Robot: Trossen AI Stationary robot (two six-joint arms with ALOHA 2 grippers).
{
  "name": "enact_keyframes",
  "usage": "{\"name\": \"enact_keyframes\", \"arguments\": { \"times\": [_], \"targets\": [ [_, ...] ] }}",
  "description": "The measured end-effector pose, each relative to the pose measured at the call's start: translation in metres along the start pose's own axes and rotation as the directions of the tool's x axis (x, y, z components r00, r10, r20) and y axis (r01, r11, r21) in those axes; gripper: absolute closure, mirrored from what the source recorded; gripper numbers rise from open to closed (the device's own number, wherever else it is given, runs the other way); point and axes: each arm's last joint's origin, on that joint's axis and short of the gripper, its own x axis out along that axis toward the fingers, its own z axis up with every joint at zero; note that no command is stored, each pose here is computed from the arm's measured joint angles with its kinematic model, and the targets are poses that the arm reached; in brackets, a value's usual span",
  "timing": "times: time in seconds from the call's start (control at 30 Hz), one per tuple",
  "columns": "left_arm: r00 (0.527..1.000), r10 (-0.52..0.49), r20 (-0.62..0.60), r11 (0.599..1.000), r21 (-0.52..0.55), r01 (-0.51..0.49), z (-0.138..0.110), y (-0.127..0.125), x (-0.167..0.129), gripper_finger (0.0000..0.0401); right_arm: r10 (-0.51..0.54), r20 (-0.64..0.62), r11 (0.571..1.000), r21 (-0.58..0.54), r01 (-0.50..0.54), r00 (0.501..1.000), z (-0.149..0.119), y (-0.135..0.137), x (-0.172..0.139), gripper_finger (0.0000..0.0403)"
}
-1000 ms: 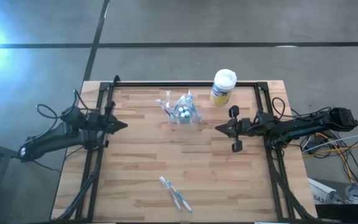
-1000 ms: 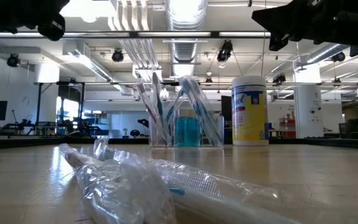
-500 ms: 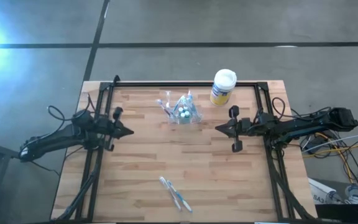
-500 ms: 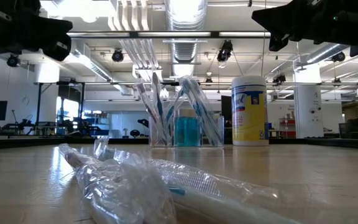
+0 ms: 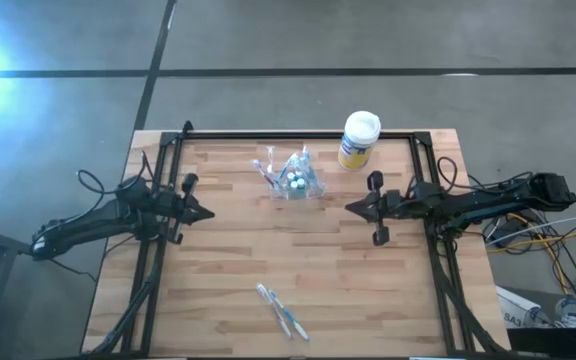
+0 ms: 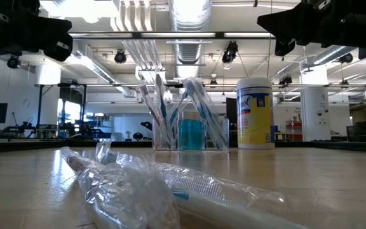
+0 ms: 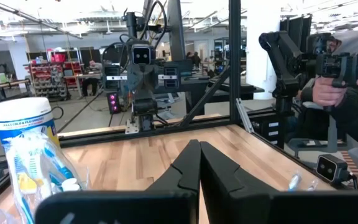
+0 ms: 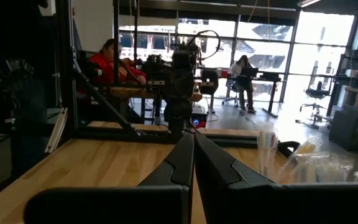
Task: Pick & Place toothbrushing station
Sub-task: Put the blue toothbrush into the transparent organizer
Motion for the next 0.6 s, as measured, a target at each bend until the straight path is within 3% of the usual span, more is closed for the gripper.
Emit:
{"name": "enact_keyframes", "arguments": {
  "times": [0.37,0.6],
  "targets": [
    [1.000,0.000,-0.010,1.000,-0.012,0.000,-0.0028,0.0001,0.0002,0.0391,0.000,-0.009,1.000,0.006,0.000,1.000,-0.0009,0.0000,0.0000,0.0394],
    [1.000,0.001,-0.008,0.999,0.036,-0.001,-0.0029,0.0001,0.0003,0.0396,-0.001,0.031,1.000,0.010,0.001,1.000,0.0079,-0.0002,-0.0060,0.0394]
  ]
}}
